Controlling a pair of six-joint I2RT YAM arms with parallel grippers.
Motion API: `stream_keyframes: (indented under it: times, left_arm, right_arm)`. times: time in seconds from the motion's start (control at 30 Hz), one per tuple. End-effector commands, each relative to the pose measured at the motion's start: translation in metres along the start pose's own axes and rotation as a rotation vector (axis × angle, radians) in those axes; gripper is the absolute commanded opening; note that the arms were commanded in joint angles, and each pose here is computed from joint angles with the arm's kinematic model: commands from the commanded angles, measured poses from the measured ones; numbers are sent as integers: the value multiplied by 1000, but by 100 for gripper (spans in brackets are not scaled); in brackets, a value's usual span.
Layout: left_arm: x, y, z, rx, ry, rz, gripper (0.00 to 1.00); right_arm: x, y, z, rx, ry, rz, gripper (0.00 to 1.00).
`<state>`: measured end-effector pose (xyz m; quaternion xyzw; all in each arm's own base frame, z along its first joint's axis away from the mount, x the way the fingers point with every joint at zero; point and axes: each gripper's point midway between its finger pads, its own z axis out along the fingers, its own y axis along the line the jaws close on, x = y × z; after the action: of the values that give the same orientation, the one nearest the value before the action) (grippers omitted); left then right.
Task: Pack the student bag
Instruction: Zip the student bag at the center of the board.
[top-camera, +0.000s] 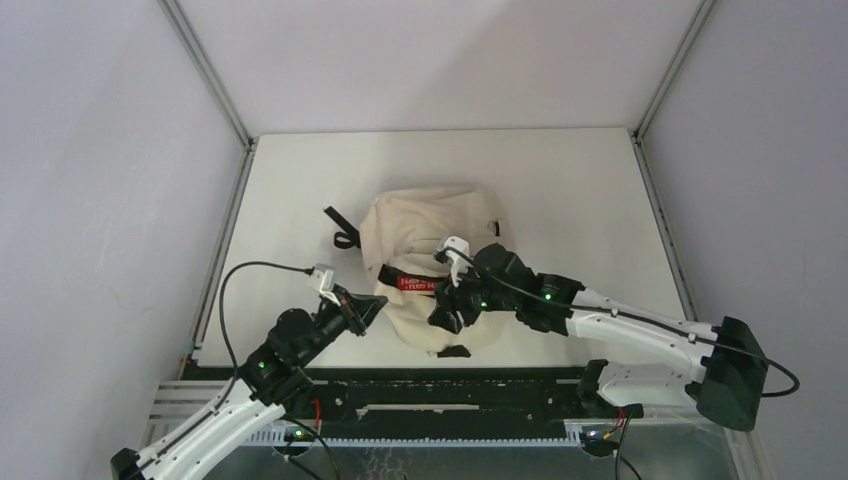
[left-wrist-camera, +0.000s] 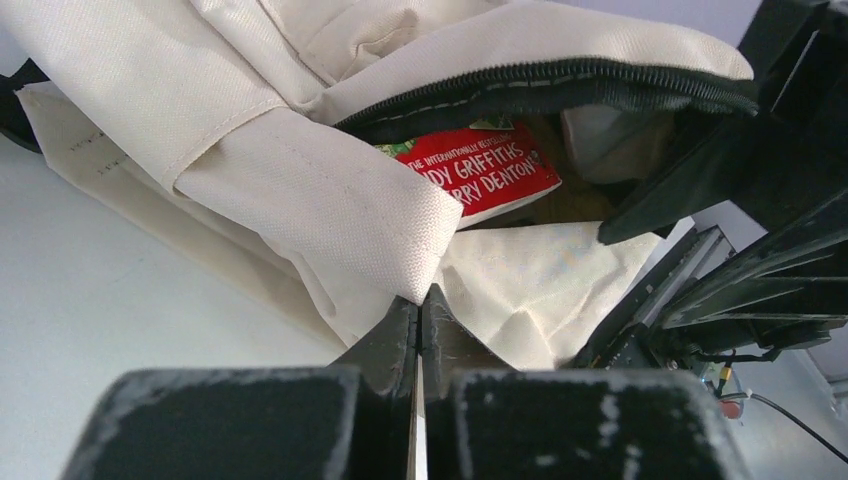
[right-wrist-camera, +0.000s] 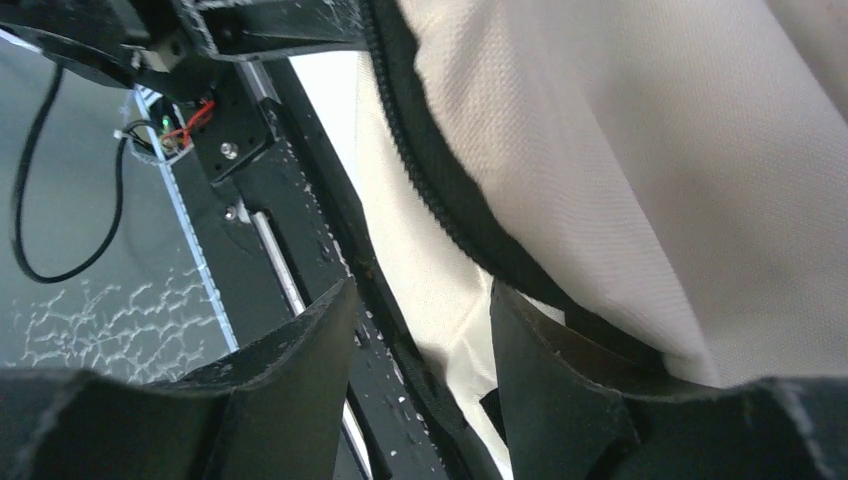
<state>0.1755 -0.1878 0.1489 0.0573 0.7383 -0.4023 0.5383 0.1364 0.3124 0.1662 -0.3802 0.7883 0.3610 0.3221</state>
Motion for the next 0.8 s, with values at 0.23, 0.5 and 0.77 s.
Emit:
stream_keyframes:
  times: [0.23,0.5,0.77]
  left_arm:
    - [-56,-36,1,129,-194,12,0]
    - [-60,-33,-1,111,-217,14,0]
    - [-58,-31,0,101,-205,13,0]
  right_arm:
    - [-9,-38,12,172,4,64,67]
    - [8,-70,14,326,61,88,71]
    - [33,-60,26,286,164,67,67]
